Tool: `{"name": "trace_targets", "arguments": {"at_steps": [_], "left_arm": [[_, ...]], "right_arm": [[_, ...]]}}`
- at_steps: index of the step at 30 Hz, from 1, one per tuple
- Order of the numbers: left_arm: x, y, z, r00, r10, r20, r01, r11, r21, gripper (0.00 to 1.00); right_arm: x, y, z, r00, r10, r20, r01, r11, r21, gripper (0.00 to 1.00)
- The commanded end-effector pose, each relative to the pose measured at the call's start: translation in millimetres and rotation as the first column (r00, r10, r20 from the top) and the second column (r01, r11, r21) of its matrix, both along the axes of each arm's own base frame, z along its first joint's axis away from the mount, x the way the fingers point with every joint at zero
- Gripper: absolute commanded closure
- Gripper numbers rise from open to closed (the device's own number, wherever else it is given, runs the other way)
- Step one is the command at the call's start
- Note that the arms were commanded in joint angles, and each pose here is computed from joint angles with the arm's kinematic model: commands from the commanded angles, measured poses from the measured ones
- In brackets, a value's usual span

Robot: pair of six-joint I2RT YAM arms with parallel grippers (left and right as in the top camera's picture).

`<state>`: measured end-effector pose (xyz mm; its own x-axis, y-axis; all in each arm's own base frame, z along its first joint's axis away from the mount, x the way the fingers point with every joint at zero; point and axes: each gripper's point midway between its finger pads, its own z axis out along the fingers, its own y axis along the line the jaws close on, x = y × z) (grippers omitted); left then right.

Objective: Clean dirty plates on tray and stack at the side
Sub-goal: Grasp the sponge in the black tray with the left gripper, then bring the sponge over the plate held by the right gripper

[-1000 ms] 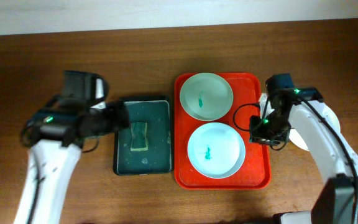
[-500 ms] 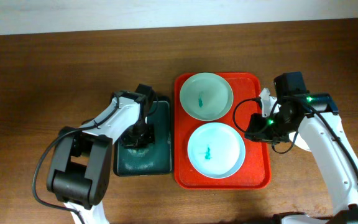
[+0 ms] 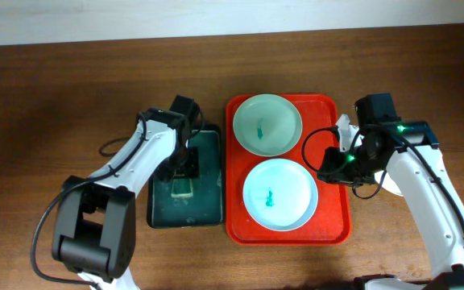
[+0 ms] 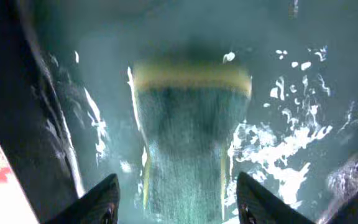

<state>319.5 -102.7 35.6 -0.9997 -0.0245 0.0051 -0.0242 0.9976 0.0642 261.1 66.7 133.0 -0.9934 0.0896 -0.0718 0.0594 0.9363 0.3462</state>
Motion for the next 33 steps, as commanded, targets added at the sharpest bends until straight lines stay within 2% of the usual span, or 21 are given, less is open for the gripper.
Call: {"name": "trace_targets", "arguments": {"at_steps": [1, 4, 6, 8, 13, 14, 15, 16, 17, 19, 21, 22, 26, 31, 33], "left_arm": [[9.6, 11.7, -12.8, 0.998, 0.005, 0.066, -0.009, 0.999, 0.054, 0.45], [13.1, 9.6, -29.9, 0.995, 0.006, 0.102, -0.01, 0.999, 0.036, 0.57], [12.8, 7.7, -35.9, 0.994, 0.008, 0.111, -0.01, 1.0, 0.02, 0.71], [10.3, 6.0, -37.1, 0.995, -0.002, 0.101, 0.001, 1.0, 0.01, 1.0], [22.2, -0.9, -6.2, 0.993, -0.04, 0.109, 0.042, 0.999, -0.012, 1.0], [23.3, -4.0, 3.5, 0.993, -0.04, 0.109, 0.043, 0.999, -0.028, 0.96], [23.4, -5.5, 10.4, 0.994, -0.04, 0.106, 0.044, 0.998, -0.035, 0.79], [23.1, -5.5, 16.4, 0.994, -0.04, 0.103, 0.043, 0.998, -0.035, 0.52], [21.9, -5.4, 20.3, 0.995, -0.039, 0.095, 0.043, 0.998, -0.034, 0.32], [16.0, -5.7, 22.8, 0.997, -0.04, 0.067, 0.042, 0.998, -0.039, 0.2], [9.1, -3.3, 22.3, 0.999, -0.037, 0.038, 0.038, 0.999, -0.031, 0.18], [6.1, -2.3, 22.2, 0.999, -0.037, 0.026, 0.038, 0.999, -0.028, 0.21], [-1.3, -1.9, 14.2, 0.999, -0.043, 0.005, 0.043, 0.999, -0.021, 0.44], [-4.4, -5.3, -20.4, 0.997, -0.055, 0.046, 0.056, 0.998, -0.034, 0.47], [-4.5, -5.0, -32.5, 0.996, -0.054, 0.069, 0.057, 0.998, -0.04, 0.59]], "right_arm": [[3.1, 1.7, 7.3, 1.0, 0.004, 0.022, -0.004, 1.0, 0.013, 0.7], [3.1, 1.7, 7.3, 1.0, 0.004, 0.022, -0.004, 1.0, 0.013, 0.7], [3.2, 1.7, 7.3, 1.0, 0.004, 0.022, -0.004, 1.0, 0.013, 0.7], [3.1, 1.7, 7.3, 1.0, 0.004, 0.022, -0.004, 1.0, 0.013, 0.7], [2.4, 1.7, 7.2, 1.0, 0.004, 0.019, -0.004, 1.0, 0.013, 0.7], [2.2, 1.7, 7.2, 1.0, 0.004, 0.018, -0.004, 1.0, 0.013, 0.7], [2.1, 1.7, 7.1, 1.0, 0.004, 0.017, -0.004, 1.0, 0.013, 0.7], [2.1, 1.7, 7.1, 1.0, 0.004, 0.017, -0.004, 1.0, 0.013, 0.7], [2.1, 1.7, 7.1, 1.0, 0.004, 0.017, -0.004, 1.0, 0.013, 0.7], [1.6, 1.6, 7.1, 1.0, 0.004, 0.015, -0.004, 1.0, 0.013, 0.7], [0.6, 1.6, 6.9, 1.0, 0.004, 0.011, -0.004, 1.0, 0.013, 0.7], [0.0, 1.5, 6.8, 1.0, 0.004, 0.008, -0.004, 1.0, 0.012, 0.7], [-0.3, -0.8, 5.9, 1.0, 0.002, 0.007, -0.002, 1.0, -0.002, 0.7], [-2.8, -4.7, 2.2, 1.0, -0.001, -0.011, 0.001, 1.0, -0.026, 0.69], [-4.8, -5.9, 1.0, 1.0, -0.002, -0.021, 0.001, 0.999, -0.033, 0.68]]}}
